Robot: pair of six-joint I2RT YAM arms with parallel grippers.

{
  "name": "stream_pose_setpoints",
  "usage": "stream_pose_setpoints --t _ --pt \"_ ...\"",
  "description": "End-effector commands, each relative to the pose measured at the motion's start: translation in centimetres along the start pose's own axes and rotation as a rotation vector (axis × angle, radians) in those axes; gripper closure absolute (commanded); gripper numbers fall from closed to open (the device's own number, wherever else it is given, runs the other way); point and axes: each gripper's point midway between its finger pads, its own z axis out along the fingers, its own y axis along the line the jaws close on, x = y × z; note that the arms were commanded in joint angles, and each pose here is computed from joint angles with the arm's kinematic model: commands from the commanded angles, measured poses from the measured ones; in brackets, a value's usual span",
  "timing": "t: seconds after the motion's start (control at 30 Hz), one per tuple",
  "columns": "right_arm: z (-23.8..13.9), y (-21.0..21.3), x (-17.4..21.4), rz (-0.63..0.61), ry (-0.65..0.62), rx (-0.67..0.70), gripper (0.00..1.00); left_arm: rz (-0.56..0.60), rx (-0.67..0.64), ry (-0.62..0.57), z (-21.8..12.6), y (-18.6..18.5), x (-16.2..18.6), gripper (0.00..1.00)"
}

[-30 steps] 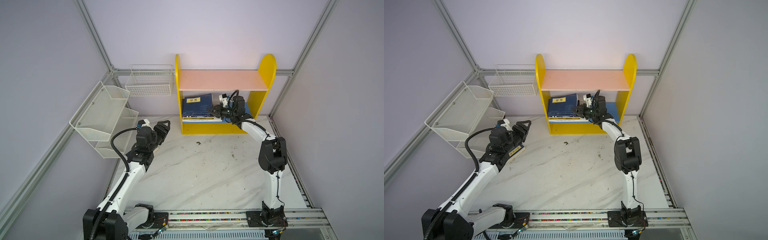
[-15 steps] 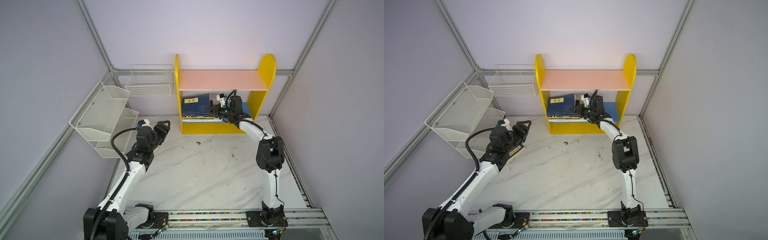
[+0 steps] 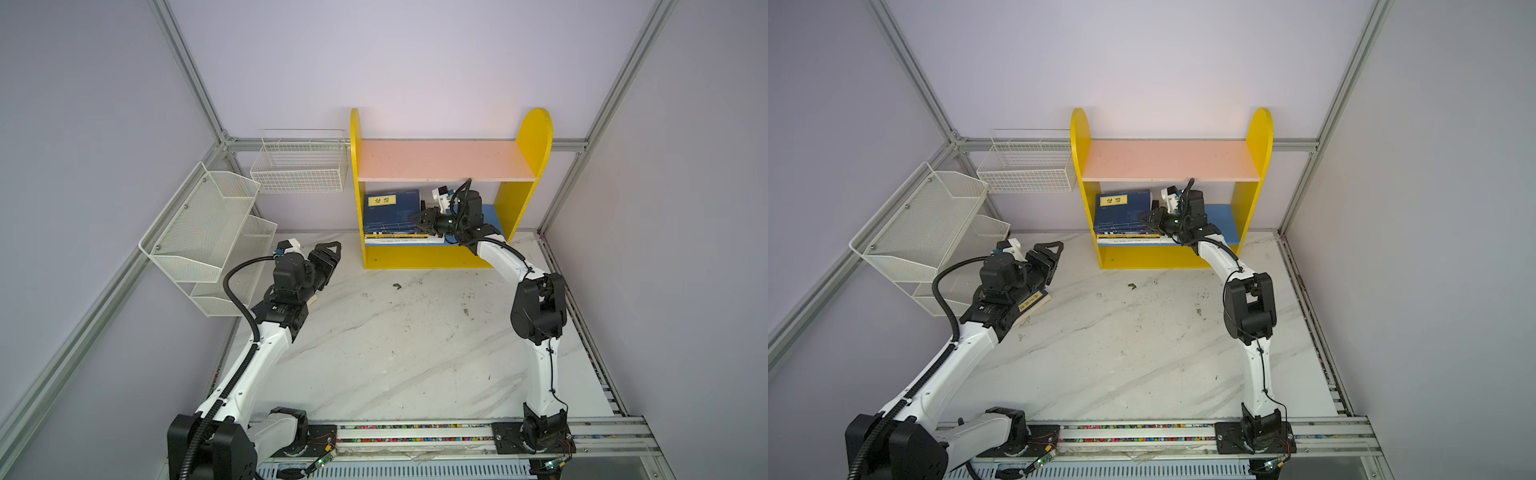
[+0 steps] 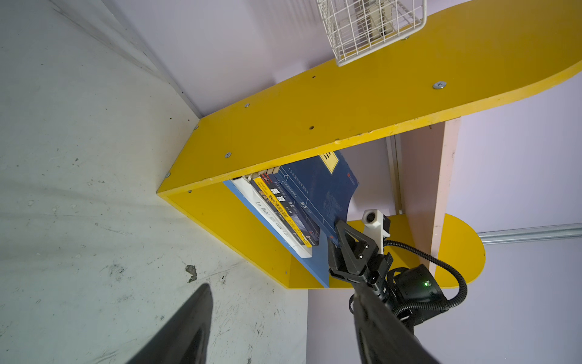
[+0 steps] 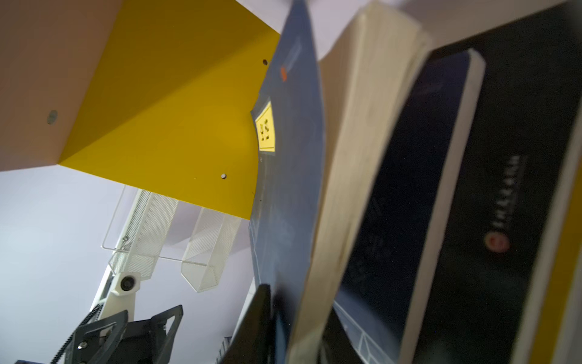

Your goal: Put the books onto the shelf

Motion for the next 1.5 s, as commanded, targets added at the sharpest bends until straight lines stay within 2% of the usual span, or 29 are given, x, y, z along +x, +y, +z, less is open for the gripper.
stream_pose_setpoints --t 0.0,0.07,0.4,0.8,0.9,0.93,1.23,1.37,1.47 --pt "0.4 -0.2 -0.4 -0.047 -0.007 0.034 0.7 0.004 0.001 0.019 0.4 1.3 0.7 0.3" --pt "0.1 -0.1 -0.9 -0.062 -0.029 0.066 0.64 0.001 0.001 0.022 0.6 1.3 0.7 0.3" --pt "-0.9 -0.2 -1.9 -0.137 -0.079 0.239 0.52 -0.015 0.0 0.032 1.0 1.7 1.0 0.3" --pt "-1.2 -0.4 -1.9 -0.259 -0.103 0.486 0.27 -0.034 -0.004 0.041 0.7 2.4 1.5 0.3" --pt "-1.4 -0.5 -1.9 -0.284 -0.114 0.538 0.17 -0.035 -0.007 0.036 0.4 2.6 1.5 0.3" --pt "-1.5 -0.5 -1.9 -0.293 -0.12 0.556 0.04 -0.035 -0.007 0.034 0.2 2.6 1.5 0.3" --pt "-2.3 1.2 -2.1 -0.351 -0.177 0.521 0.03 -0.036 -0.021 0.038 -0.2 3.2 1.8 0.3" --pt "-3.2 3.6 -0.7 -0.493 -0.165 0.411 0.03 -0.037 -0.028 0.037 -0.5 3.5 2.0 0.3" --pt "-4.6 3.9 0.2 -0.552 -0.181 0.409 0.03 -0.036 -0.033 0.032 -0.5 3.7 2.0 0.3"
